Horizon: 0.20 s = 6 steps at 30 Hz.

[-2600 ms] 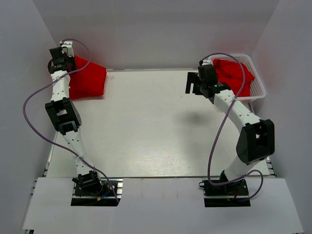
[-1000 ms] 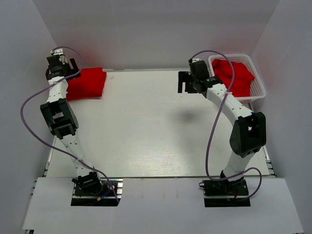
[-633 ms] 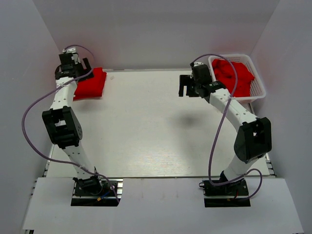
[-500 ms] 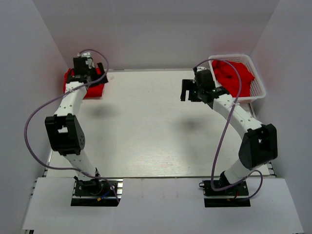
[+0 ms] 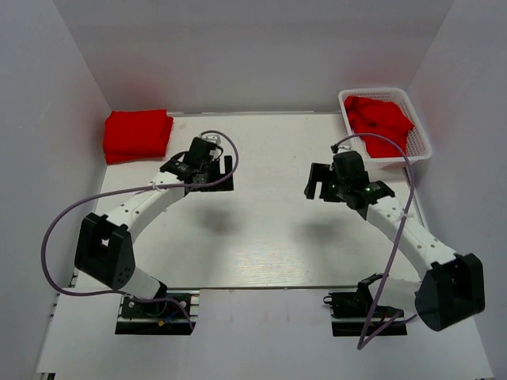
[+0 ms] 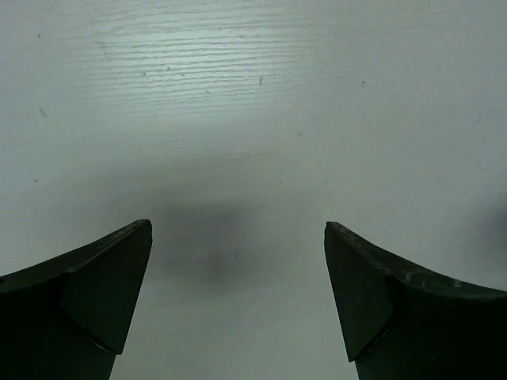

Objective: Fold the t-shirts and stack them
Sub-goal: Put the neatly folded tshirt into the corner of the board with the left arm

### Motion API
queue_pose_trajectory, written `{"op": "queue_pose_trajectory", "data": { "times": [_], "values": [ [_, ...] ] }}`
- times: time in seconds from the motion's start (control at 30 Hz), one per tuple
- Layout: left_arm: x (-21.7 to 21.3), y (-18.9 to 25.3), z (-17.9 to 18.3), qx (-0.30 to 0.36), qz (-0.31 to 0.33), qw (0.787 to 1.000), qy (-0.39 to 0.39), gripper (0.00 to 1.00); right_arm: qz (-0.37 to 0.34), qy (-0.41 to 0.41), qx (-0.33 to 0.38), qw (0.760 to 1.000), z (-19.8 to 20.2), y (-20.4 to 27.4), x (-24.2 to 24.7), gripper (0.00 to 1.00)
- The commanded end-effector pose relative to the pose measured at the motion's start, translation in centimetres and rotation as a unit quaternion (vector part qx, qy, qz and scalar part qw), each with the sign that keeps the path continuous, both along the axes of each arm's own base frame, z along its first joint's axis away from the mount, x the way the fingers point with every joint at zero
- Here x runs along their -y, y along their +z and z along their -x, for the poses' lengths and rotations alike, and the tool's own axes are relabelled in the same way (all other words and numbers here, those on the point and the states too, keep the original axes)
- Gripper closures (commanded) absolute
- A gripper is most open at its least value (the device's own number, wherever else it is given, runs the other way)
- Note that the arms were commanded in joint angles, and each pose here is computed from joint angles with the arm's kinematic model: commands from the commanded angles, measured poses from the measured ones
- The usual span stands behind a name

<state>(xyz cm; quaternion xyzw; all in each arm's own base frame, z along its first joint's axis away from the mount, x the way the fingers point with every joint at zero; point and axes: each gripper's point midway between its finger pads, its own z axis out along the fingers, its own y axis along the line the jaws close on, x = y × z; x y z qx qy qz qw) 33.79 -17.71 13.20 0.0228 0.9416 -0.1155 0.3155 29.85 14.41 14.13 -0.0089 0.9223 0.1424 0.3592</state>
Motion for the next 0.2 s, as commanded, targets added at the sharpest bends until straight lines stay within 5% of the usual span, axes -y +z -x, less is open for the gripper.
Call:
{"op": "queue_pose_trajectory", "data": {
  "times": [0.0, 0.17],
  "values": [
    [-0.5, 3.4, -0.4, 0.051, -0.011, 0.998, 0.043, 0.0, -0.035, 0.002, 0.063, 0.997, -0.3, 2.9, -0.3, 0.1],
    [2.0, 3.3, -0.2, 0.05, -0.013, 0.999, 0.014, 0.0, -0.034, 0.011, 0.08, 0.996, -0.3, 3.8, -0.3, 0.1]
  ]
}}
